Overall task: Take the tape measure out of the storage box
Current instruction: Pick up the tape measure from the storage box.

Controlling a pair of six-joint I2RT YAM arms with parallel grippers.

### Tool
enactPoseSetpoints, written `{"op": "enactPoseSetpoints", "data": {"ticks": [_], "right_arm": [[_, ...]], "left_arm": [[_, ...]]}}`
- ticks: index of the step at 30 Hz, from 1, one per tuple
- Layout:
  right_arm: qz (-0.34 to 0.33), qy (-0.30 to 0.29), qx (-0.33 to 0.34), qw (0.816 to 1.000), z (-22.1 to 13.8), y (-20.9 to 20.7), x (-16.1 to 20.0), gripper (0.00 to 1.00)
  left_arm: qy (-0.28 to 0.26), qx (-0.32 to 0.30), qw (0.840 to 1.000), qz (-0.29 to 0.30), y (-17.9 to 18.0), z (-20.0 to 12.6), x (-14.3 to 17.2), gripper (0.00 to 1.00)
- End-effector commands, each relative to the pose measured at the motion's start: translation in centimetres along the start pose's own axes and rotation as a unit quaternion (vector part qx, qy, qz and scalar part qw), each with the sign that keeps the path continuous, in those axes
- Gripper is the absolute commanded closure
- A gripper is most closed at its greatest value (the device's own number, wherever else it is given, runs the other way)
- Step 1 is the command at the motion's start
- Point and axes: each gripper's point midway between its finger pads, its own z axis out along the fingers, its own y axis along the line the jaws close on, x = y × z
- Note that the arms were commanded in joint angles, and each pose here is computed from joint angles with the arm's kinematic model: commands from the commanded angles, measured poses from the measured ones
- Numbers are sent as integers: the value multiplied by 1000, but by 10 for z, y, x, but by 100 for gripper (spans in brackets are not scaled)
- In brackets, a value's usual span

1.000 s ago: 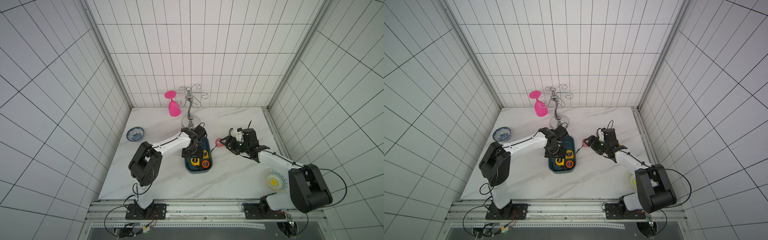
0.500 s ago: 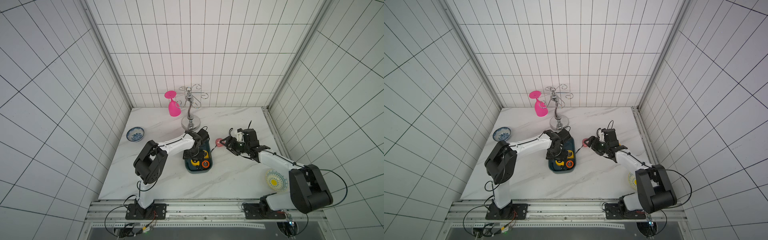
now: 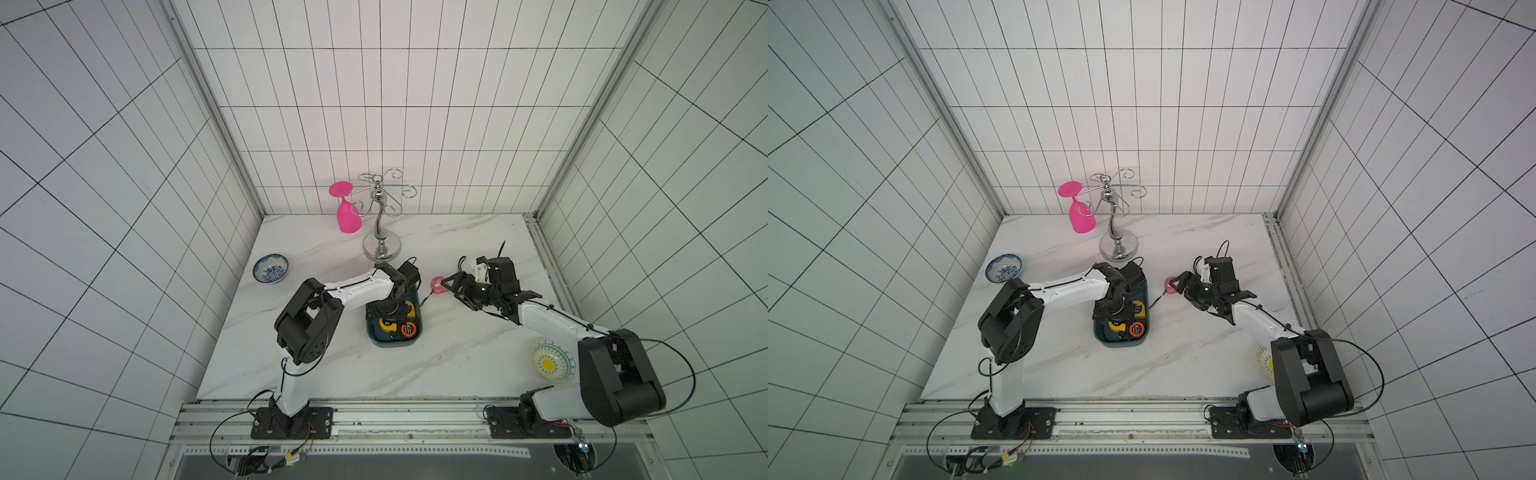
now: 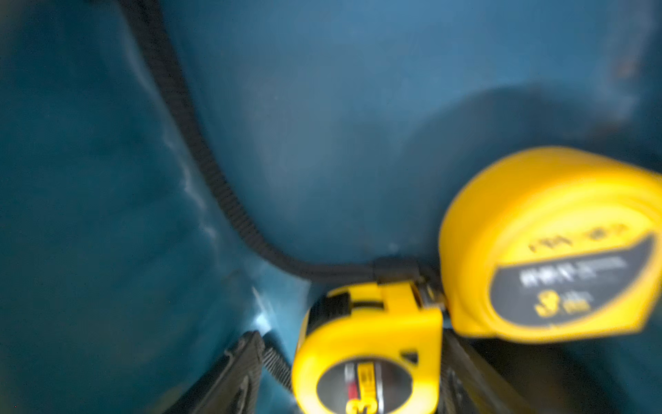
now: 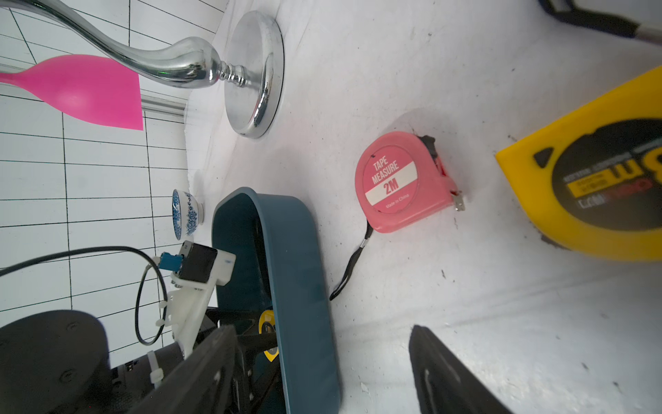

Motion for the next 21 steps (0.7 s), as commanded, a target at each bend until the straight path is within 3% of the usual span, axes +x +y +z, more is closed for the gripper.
{"op": "enactPoseSetpoints", "data": {"ticks": [1,6,10,17,21], "right_arm": [[-6,0,-6,1000,0,0,-2,20],[-4,1,-6,1000,1,-3,-2,21],[-2,1,-6,1000,2,-4,-2,21],[-2,1,-7,1000,1,-5,-1,21],[-6,3,-13,1000,0,-2,0,21]], "left_arm": [[-7,-14,1000,-7,3,2,-5,22],[-6,-9,1000,-12,1,2,-5,29],[0,-8,1000,-13,0,7,-3,41],[-6,-4,1000,-20,1,-1,-4,84],[-23,-2,999,-33,3,-14,-7,96]]}}
